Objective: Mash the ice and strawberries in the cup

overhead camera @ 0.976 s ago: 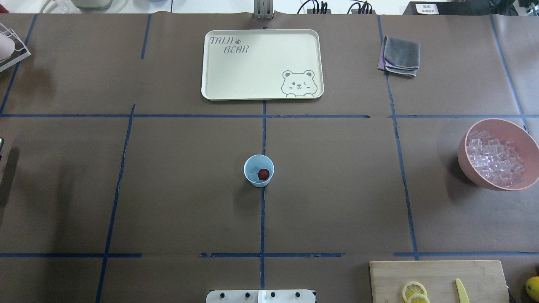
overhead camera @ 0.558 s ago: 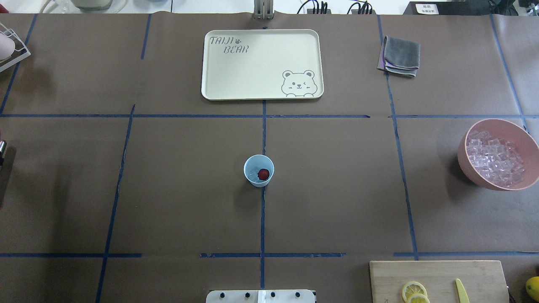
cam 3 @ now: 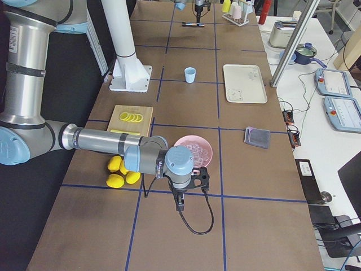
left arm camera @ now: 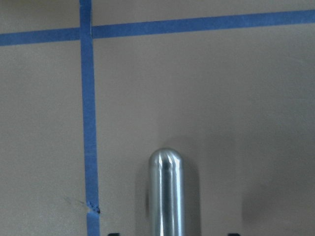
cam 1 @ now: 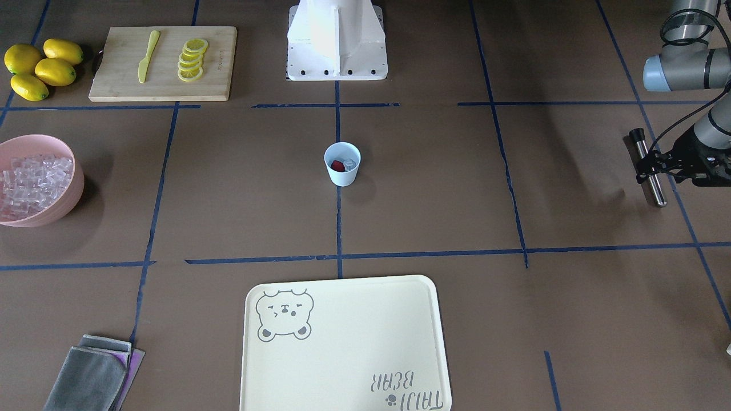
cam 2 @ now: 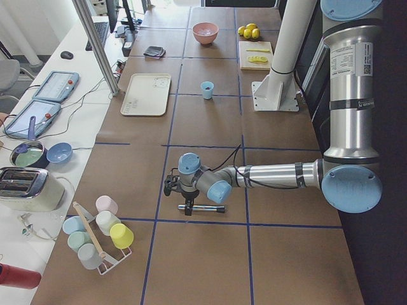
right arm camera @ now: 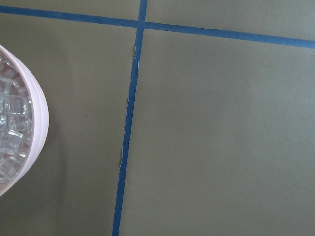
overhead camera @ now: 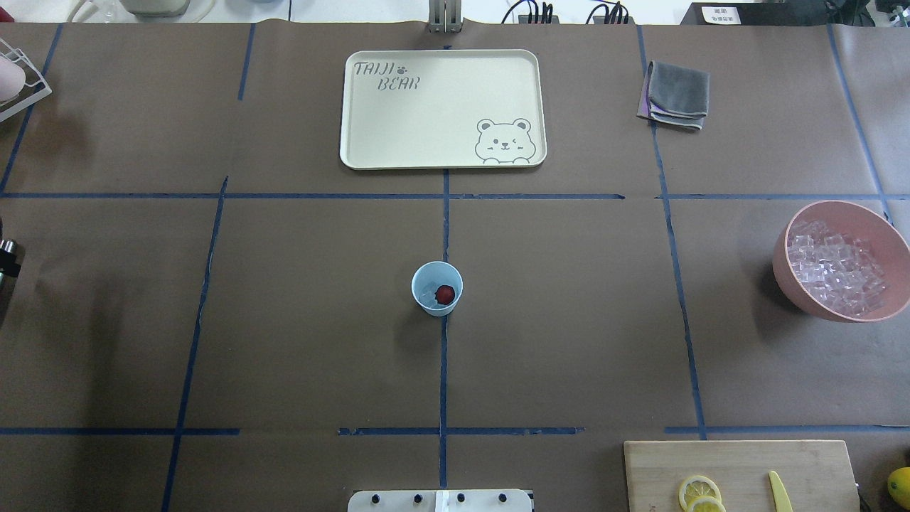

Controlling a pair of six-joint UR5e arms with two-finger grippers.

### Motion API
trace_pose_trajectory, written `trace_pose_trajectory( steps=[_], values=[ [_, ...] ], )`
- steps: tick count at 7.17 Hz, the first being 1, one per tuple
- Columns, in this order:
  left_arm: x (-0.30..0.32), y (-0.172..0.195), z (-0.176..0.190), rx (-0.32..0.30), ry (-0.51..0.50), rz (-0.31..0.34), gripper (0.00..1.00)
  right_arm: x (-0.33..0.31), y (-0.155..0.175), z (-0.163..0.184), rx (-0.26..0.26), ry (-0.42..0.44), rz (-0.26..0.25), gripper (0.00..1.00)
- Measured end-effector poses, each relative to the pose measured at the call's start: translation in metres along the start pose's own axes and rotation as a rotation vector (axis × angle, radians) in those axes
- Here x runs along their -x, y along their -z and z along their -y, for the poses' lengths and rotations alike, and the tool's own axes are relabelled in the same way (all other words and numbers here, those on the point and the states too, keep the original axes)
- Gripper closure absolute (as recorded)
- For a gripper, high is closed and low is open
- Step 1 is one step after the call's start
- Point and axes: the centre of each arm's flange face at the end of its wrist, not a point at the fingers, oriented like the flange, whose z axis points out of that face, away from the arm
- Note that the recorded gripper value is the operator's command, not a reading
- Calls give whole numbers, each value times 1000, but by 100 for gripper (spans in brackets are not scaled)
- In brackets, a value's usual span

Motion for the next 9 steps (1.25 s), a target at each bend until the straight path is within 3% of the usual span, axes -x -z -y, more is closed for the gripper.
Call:
trace_pose_trajectory(
  steps=[3, 5, 7, 9],
  values=[
    [12, 53, 7, -22, -106, -59, 0, 1, 1, 1, -2, 1, -1, 0],
    [61, 116, 13, 2, -138, -17, 0, 1, 2, 1, -4, 3, -1, 0],
    [112, 175, 1, 57, -64, -27, 0, 1, 2, 2, -4, 4, -1, 0],
    [132, 190, -15, 43, -19, -83, 0, 1, 2, 2, -3, 4, -1, 0]
  ],
)
